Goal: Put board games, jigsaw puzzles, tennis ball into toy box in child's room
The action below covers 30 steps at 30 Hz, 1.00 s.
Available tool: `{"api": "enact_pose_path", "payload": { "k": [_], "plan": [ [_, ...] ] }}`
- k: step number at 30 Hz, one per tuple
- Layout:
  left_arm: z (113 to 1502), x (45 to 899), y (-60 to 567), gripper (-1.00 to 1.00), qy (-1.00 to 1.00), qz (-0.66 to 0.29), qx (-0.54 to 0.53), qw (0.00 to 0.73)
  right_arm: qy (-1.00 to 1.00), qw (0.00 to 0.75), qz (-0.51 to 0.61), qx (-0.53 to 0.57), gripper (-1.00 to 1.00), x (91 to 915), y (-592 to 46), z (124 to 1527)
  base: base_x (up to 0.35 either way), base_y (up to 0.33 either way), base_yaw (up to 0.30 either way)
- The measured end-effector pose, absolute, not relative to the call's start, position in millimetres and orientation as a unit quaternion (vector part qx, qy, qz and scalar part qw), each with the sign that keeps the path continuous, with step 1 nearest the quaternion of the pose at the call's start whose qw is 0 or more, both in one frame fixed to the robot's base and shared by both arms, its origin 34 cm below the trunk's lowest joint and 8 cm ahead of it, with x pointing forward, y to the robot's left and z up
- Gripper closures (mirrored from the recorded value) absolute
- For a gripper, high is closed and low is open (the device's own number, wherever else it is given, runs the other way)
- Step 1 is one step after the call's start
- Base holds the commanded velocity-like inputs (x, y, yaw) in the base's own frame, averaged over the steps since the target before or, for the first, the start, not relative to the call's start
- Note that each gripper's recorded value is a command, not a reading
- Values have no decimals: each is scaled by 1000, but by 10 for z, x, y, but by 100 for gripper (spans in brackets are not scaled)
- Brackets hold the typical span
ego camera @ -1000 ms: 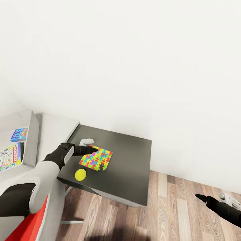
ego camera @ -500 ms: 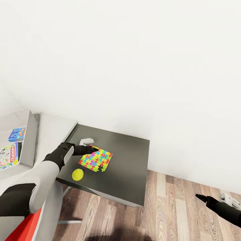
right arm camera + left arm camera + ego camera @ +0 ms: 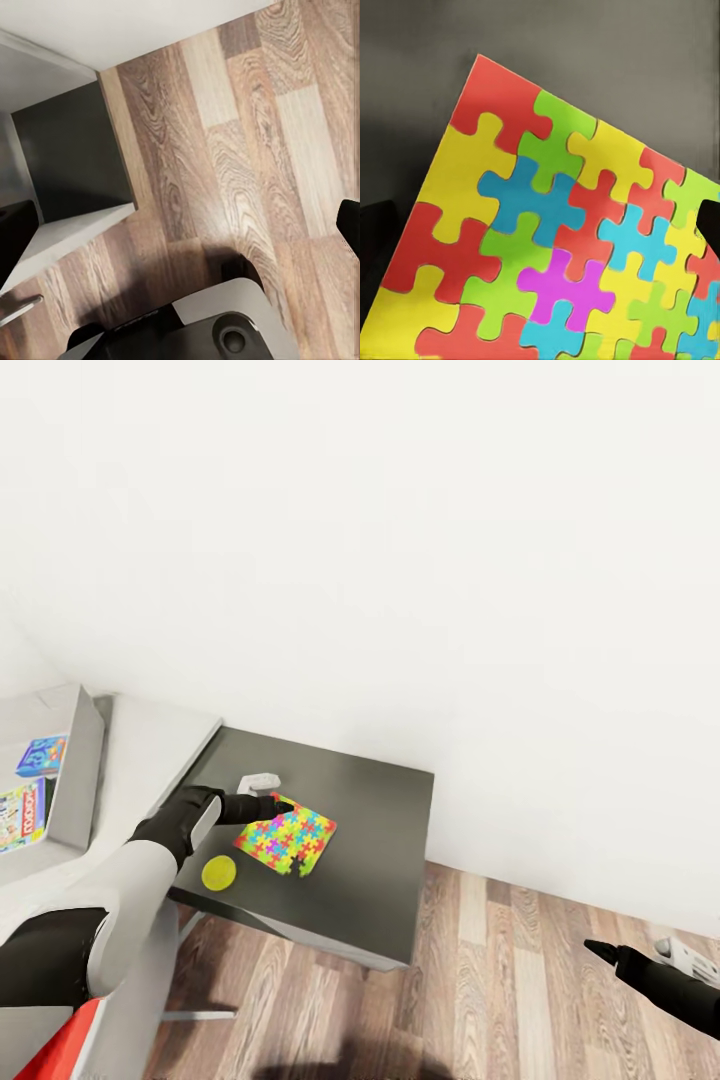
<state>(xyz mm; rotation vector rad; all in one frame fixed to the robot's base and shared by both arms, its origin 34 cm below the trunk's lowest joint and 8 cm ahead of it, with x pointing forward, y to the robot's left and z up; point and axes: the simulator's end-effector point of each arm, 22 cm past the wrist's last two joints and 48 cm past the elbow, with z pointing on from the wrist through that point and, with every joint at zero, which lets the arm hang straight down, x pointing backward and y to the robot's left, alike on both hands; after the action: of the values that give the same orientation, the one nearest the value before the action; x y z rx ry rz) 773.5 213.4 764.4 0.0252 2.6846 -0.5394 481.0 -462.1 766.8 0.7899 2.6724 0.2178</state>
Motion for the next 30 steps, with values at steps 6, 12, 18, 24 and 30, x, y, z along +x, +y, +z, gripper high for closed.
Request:
{"api": "enact_pose_path", "payload": {
  "k": [6, 12, 18, 24, 30],
  "plan": [
    [7643, 7734, 2136, -100, 961, -192, 10, 200, 942, 172, 76, 278, -100, 4806, -4625, 7667, -16, -77, 0],
    [7644, 7732, 2128, -100, 961, -193, 10, 200, 942, 172, 76, 278, -100, 4809, -4622, 7668, -2, -11, 0],
    [7645, 7736, 2126, -100, 960, -194, 8, 200, 942, 173, 77, 278, -100, 4813, -4621, 7668, -29, -103, 0],
    [7644, 7734, 2131, -100, 961, -192, 10, 200, 942, 173, 77, 278, -100, 4814, -4620, 7670, -44, -95, 0],
    [7644, 7735, 2116, -100, 960, -194, 9, 200, 942, 173, 77, 278, -100, 4813, -4621, 7668, -49, -150, 0]
  ]
}}
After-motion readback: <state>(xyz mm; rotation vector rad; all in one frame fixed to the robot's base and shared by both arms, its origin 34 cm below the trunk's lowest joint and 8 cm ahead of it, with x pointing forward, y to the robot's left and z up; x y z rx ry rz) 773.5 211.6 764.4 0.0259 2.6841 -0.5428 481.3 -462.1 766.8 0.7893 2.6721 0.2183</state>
